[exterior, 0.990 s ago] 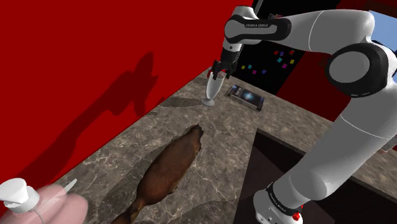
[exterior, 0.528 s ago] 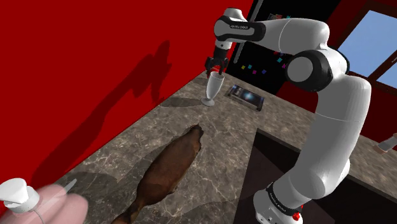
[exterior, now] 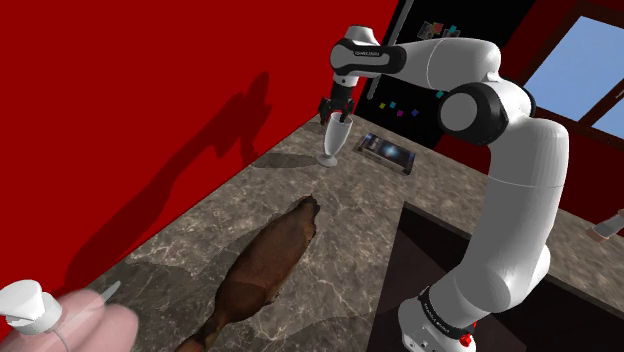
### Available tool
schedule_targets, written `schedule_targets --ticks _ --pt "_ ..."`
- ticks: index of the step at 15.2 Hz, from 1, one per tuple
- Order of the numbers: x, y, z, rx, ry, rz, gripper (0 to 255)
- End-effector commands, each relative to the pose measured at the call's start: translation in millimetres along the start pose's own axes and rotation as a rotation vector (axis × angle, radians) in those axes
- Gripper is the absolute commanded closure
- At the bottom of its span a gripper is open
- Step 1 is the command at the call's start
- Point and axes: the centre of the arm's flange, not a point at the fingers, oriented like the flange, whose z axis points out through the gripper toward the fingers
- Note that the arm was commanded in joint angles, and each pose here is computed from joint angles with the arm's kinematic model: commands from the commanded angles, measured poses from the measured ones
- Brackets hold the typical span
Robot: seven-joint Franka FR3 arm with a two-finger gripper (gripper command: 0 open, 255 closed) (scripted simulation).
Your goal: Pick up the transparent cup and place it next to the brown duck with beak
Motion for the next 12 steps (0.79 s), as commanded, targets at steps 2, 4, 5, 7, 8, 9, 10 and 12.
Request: schedule_targets --ticks 2,4,5,7,8,9,10,12 --pt "-1.9 -0.2 7.0 0.0 0.0 0.0 0" --pt "-1.9 -0.2 7.0 0.0 0.0 0.0 0" --pt "-1.9 -0.2 7.0 0.0 0.0 0.0 0" --pt "-1.9 -0.2 7.0 0.0 0.0 0.0 0" --pt "-1.9 -0.2 7.0 0.0 0.0 0.0 0" --pt "-1.9 -0.2 7.0 0.0 0.0 0.0 255" --pt "-1.9 -0.2 7.0 0.0 0.0 0.0 255" --pt "-1.9 -0.2 7.0 0.0 0.0 0.0 255"
